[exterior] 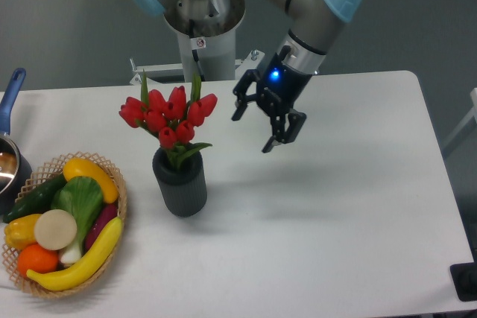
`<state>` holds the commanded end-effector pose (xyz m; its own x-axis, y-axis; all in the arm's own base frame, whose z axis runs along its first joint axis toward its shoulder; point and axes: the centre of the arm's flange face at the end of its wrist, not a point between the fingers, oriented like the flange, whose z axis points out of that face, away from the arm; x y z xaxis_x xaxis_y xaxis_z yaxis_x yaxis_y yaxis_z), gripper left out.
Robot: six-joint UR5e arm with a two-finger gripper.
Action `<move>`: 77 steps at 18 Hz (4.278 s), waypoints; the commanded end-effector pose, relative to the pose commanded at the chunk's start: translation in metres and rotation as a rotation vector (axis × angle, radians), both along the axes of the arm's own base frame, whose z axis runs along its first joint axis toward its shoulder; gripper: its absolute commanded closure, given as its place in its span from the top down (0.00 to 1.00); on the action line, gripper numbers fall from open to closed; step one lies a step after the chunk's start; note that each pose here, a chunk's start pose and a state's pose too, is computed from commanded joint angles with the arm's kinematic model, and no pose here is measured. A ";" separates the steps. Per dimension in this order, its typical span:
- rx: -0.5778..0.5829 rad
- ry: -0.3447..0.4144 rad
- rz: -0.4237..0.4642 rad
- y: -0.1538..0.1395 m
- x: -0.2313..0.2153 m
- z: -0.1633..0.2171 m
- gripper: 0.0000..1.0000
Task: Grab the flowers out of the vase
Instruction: 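Move the open gripper toward the tulip stems above the black vase, then close the gripper around the tulip stems just above the vase rim, then lift the gripped tulip bouquet straight up out of the black vase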
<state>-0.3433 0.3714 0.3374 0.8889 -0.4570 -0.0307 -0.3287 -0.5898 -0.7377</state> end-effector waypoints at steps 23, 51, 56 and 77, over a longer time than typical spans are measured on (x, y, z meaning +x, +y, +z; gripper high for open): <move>0.179 -0.215 -0.051 0.046 0.022 -0.040 1.00; 0.116 -0.147 -0.099 0.040 0.065 -0.020 0.21; 0.122 -0.133 -0.092 0.037 0.063 -0.012 0.19; 0.141 -0.127 0.060 0.020 0.050 0.063 0.20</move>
<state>-0.2930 0.3912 0.4007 0.9155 -0.4017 0.0231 -0.1951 -0.4934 -0.8476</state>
